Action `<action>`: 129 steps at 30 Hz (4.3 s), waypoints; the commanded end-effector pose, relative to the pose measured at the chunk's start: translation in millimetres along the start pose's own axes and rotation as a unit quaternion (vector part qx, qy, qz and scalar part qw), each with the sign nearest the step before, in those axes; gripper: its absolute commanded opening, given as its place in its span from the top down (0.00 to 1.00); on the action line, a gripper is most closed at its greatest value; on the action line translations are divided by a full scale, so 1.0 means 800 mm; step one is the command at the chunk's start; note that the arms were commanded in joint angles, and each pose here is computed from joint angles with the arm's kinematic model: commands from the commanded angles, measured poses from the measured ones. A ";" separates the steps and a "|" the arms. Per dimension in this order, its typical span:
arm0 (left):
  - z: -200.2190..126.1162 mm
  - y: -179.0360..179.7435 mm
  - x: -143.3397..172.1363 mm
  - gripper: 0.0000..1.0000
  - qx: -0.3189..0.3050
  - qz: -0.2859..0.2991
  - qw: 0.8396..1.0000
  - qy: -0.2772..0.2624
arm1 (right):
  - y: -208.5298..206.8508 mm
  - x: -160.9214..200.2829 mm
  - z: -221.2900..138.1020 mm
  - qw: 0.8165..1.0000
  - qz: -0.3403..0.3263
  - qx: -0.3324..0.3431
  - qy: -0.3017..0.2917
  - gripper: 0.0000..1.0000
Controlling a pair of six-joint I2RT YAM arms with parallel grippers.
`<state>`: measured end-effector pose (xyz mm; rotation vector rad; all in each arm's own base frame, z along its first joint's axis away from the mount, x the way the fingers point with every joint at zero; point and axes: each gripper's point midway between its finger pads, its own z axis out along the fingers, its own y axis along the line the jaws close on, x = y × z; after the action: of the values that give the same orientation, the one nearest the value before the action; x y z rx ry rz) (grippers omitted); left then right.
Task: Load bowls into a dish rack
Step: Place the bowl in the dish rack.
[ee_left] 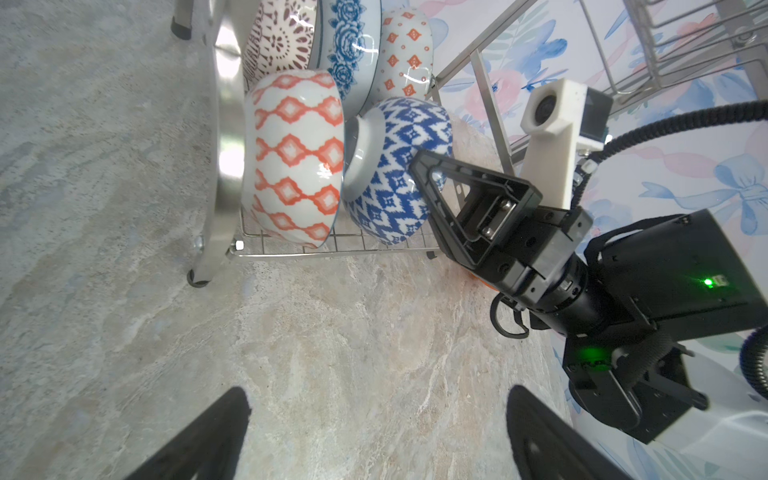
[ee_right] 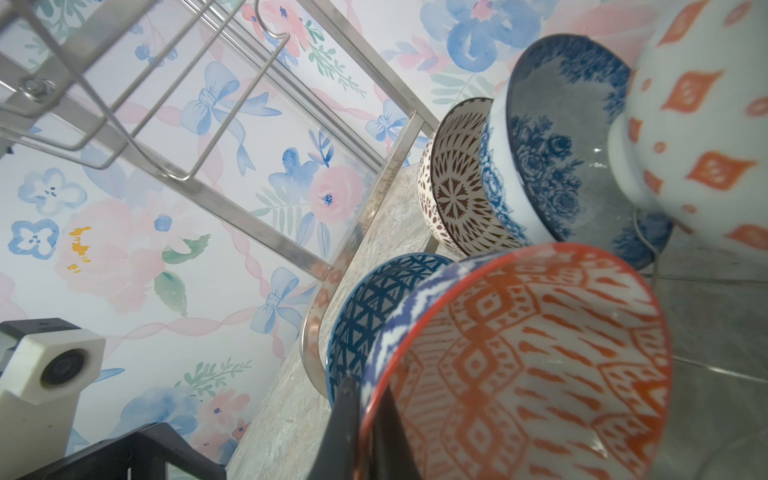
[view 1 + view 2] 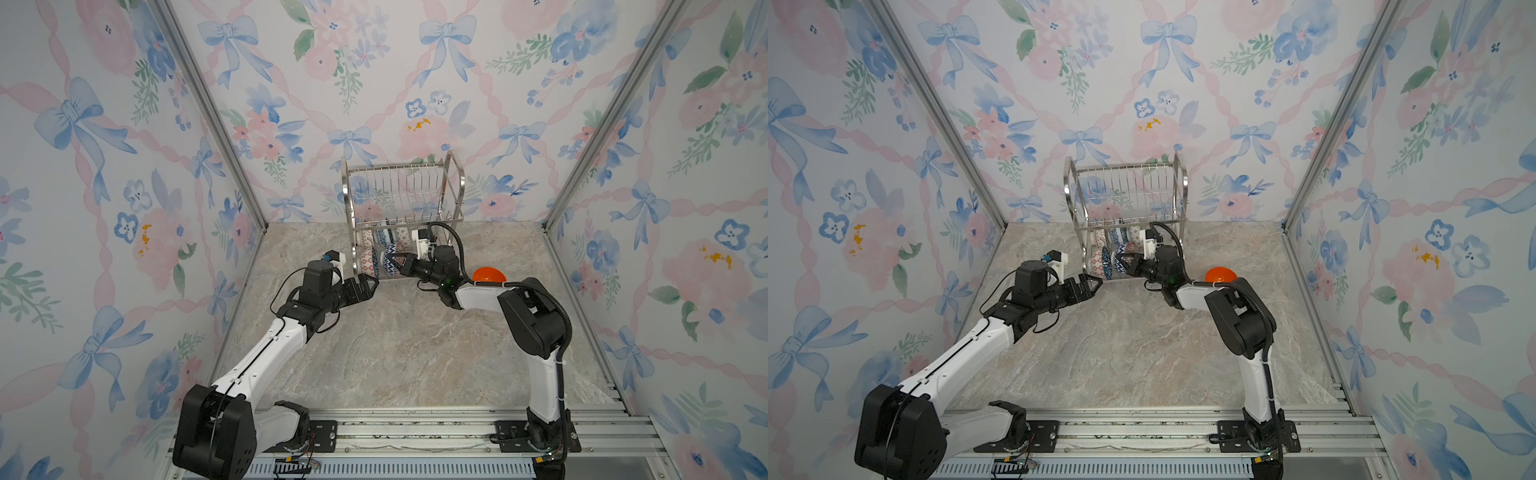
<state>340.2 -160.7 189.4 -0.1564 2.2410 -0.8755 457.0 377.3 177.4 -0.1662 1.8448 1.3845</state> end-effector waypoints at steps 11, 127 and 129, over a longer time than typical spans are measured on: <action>0.005 0.010 0.009 0.02 -0.004 -0.006 1.000 0.012 | 0.025 -0.024 0.016 0.998 -0.005 -0.066 -0.020 1.00; 0.000 0.009 0.010 0.03 -0.004 -0.004 1.000 0.007 | 0.016 0.001 -0.008 0.997 -0.058 -0.027 0.033 0.58; 0.000 0.010 0.009 0.02 -0.004 -0.004 1.000 0.006 | 0.017 0.000 -0.010 0.997 -0.060 -0.024 0.031 0.57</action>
<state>338.3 -159.7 179.8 -0.1653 2.2636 -0.8693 447.4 379.4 151.6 -0.3088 1.9238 1.3707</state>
